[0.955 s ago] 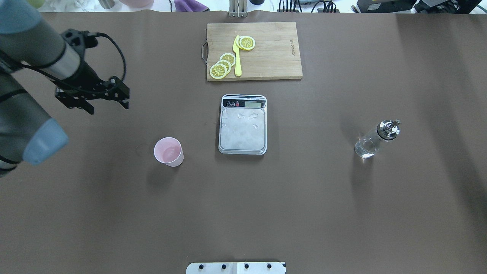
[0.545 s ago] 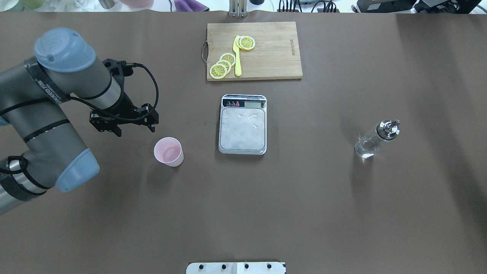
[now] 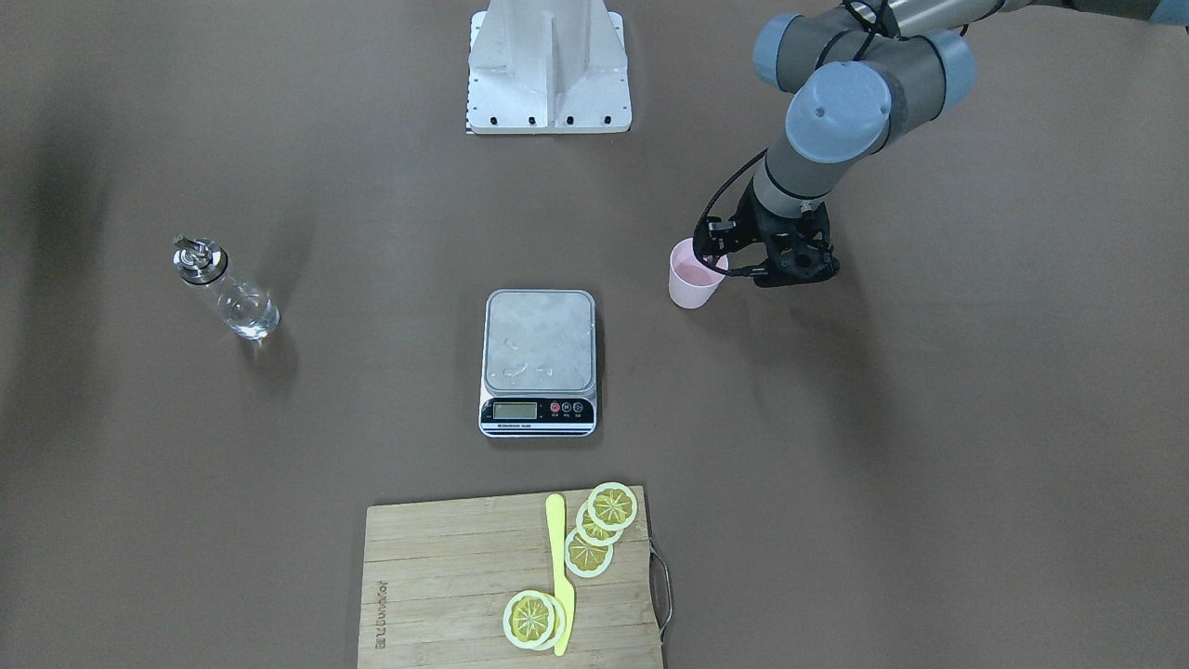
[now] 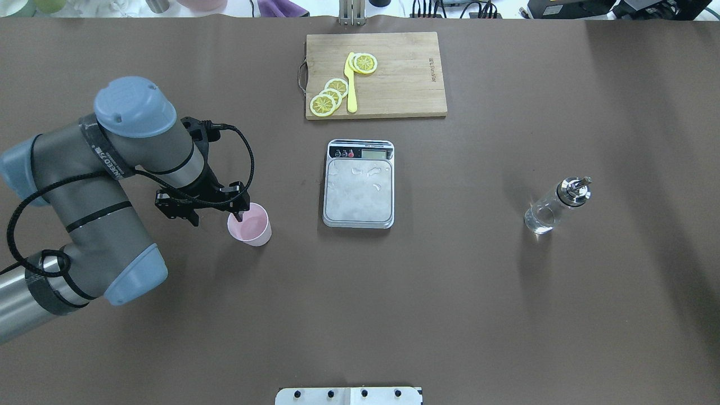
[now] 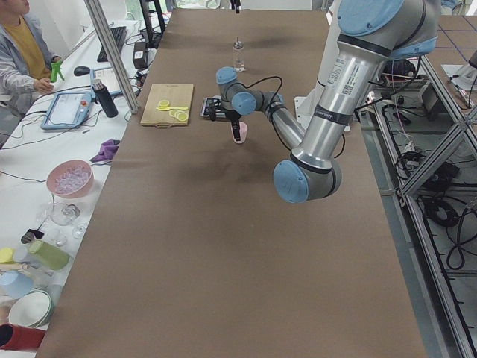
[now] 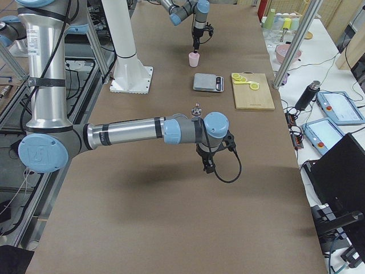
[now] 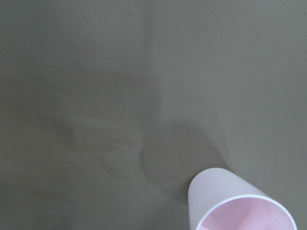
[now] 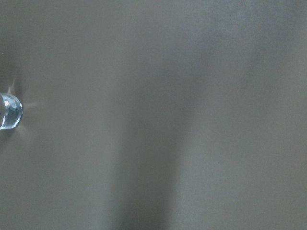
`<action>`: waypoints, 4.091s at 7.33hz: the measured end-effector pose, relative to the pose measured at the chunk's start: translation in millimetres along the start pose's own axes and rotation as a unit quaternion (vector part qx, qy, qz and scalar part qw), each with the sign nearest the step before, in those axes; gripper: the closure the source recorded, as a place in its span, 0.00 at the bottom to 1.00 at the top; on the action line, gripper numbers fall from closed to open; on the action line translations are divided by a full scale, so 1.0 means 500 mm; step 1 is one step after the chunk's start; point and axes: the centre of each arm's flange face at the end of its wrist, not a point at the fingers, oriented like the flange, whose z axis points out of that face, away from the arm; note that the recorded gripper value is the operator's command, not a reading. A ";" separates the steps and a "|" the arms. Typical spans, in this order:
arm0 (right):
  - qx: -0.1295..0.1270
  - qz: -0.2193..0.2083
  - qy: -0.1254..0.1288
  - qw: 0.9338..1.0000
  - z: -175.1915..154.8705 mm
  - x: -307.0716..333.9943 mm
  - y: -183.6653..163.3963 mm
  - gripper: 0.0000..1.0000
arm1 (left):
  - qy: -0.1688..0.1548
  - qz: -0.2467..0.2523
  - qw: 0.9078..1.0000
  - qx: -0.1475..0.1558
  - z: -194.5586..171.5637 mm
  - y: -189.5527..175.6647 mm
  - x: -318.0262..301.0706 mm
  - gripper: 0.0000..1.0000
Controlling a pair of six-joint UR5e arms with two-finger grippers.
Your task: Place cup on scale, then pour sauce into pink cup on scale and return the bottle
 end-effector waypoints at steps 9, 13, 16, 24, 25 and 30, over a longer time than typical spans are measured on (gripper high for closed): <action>0.002 0.004 -0.004 1.000 0.047 -0.149 -0.058 0.00 | 0.038 -0.005 0.999 0.010 -0.071 0.003 0.138 1.00; 0.101 -0.102 -0.033 0.989 0.097 -0.256 -0.016 0.01 | 0.063 -0.052 0.996 0.019 -0.133 -0.045 0.317 1.00; 0.126 -0.145 -0.056 0.980 0.117 -0.302 0.000 0.01 | 0.058 -0.075 0.995 0.017 -0.127 -0.091 0.418 1.00; 0.186 -0.214 -0.097 0.954 0.201 -0.342 0.006 0.02 | 0.068 -0.080 0.994 0.012 -0.105 -0.139 0.404 0.03; 0.200 -0.223 -0.097 0.949 0.206 -0.360 0.000 0.02 | 0.080 -0.080 0.994 0.005 -0.135 -0.148 0.362 0.03; 0.286 -0.272 -0.094 0.914 0.283 -0.380 0.034 0.02 | 0.106 -0.071 0.992 -0.008 -0.269 -0.168 0.099 0.03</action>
